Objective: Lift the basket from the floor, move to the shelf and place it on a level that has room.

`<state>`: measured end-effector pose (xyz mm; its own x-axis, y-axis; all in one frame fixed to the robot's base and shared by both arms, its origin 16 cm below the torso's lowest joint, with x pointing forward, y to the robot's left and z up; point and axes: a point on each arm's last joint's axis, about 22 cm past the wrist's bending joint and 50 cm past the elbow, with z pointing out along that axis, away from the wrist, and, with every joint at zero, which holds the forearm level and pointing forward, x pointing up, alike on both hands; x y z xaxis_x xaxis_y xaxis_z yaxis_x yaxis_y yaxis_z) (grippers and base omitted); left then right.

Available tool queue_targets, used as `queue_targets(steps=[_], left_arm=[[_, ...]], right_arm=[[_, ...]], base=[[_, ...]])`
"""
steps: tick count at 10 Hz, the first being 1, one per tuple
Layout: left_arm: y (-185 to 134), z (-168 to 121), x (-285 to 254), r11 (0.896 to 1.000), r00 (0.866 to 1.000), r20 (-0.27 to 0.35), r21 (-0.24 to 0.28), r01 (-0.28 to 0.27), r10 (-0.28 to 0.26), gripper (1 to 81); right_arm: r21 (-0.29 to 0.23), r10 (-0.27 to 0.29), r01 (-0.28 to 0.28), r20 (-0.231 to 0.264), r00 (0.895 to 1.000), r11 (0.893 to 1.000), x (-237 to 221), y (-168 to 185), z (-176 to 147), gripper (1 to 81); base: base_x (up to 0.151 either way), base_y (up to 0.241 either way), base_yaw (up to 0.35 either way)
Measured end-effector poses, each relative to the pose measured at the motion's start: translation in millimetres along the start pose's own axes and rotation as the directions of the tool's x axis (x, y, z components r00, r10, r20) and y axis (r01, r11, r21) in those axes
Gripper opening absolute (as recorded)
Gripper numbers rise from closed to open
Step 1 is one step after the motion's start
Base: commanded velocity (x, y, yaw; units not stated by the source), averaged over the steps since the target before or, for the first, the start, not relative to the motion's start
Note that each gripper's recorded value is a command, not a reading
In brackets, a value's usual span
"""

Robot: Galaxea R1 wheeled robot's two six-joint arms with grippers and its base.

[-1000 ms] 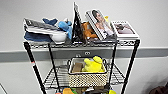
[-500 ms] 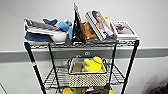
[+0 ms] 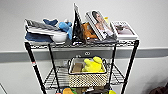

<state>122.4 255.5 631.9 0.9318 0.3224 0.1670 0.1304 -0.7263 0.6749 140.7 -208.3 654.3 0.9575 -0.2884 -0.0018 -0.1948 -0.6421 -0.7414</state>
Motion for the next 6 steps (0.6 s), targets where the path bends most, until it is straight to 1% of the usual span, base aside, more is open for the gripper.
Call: queue_targets(steps=[1,3,6], left_arm=[[-9,8,-9,1.0,1.0,0.004,0.016,0.003,-0.003,81.1],[-30,26,-21,0.998,1.0,0.004,0.056,0.001,-0.001,81.1],[-55,53,-44,0.994,1.0,0.01,0.112,-0.001,0.0,81.1]], right_arm=[[-0.01,0.008,-0.007,0.017,1.0,1.0,-13,8,12,81.1],[-0.045,0.006,-0.005,0.018,1.0,0.999,-20,27,32,81.1],[-0.125,-0.004,0.006,0.021,1.0,0.992,-35,68,63,81.1]], base=[[0.0,0.0,0.0],[0.0,0.0,0.0],[0.0,0.0,0.0]])
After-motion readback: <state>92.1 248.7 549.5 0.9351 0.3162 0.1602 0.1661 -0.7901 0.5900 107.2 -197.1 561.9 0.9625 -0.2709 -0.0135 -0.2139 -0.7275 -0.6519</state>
